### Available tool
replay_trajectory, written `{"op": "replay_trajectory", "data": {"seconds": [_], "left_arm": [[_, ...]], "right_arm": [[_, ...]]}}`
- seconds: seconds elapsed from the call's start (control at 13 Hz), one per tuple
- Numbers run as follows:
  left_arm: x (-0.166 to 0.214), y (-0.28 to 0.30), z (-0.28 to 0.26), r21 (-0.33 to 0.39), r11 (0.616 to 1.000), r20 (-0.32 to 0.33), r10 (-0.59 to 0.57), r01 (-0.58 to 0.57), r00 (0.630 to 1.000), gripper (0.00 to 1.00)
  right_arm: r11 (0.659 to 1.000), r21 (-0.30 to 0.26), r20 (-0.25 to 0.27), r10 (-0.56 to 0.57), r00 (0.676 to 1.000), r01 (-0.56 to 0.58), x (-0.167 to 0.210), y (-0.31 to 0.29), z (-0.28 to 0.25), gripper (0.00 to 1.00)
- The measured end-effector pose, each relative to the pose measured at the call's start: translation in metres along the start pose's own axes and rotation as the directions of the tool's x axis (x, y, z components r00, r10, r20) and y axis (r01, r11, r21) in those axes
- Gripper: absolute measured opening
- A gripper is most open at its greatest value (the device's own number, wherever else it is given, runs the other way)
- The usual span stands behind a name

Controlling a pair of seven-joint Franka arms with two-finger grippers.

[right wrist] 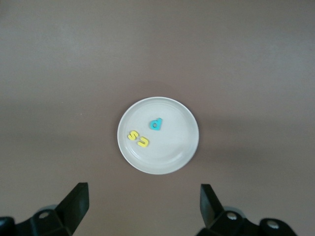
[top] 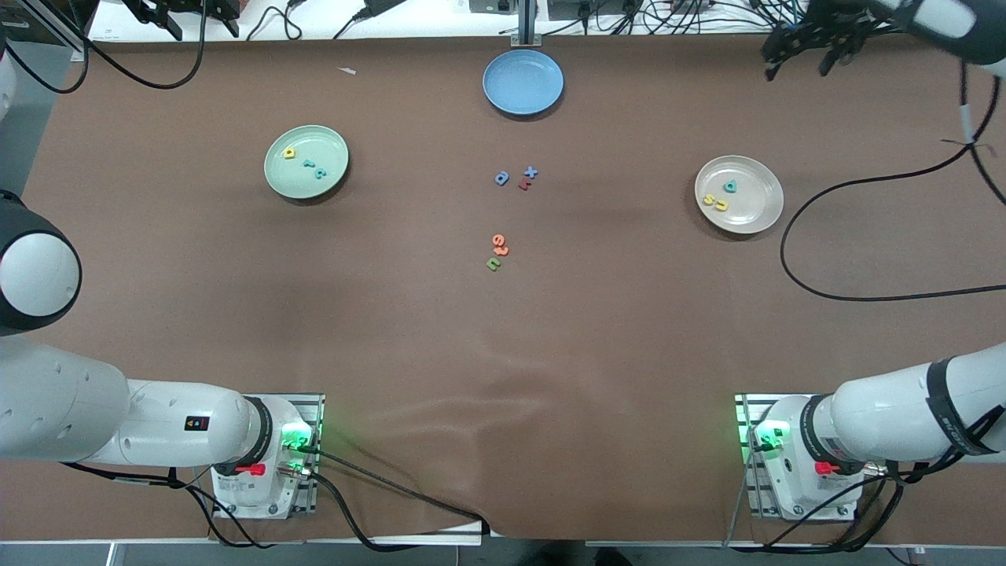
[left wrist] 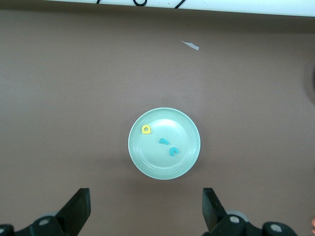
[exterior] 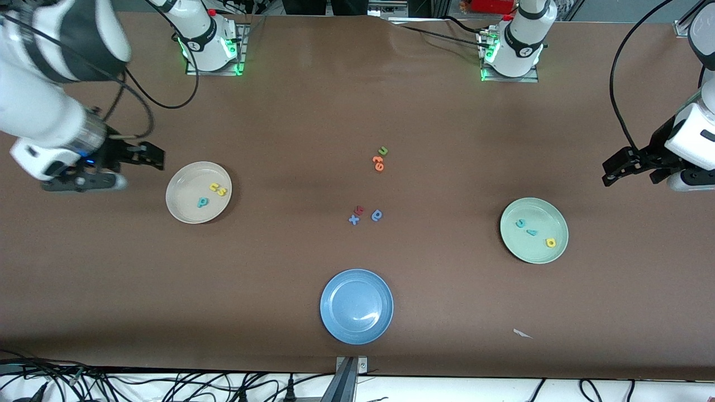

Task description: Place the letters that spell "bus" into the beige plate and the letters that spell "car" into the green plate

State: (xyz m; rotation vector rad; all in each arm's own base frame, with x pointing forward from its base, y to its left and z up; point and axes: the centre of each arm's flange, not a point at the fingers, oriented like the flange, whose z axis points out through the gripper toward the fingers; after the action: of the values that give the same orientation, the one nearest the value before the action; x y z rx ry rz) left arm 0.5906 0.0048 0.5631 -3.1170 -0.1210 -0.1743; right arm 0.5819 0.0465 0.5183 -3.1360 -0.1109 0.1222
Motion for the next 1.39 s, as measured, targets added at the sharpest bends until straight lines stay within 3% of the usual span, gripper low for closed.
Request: {"op": "replay_trajectory", "data": {"seconds": [0.46,1.39], "left_arm": [[0.0,0.0,0.0,0.0,1.0,0.0,0.0,0.0,1.0,1.0],[0.0,0.0,0.0,0.0,1.0,0.0,0.001,-0.001,1.0,1.0]], "right_arm": [[1.0,0.014,-0.021,-0.002,1.0,0.002,-0.008,0.027,-0.058,1.0],[1.0,-0.001,-0.011,0.008,1.0,-0.008,-0.013,0.034,-0.077,1.0]]}}
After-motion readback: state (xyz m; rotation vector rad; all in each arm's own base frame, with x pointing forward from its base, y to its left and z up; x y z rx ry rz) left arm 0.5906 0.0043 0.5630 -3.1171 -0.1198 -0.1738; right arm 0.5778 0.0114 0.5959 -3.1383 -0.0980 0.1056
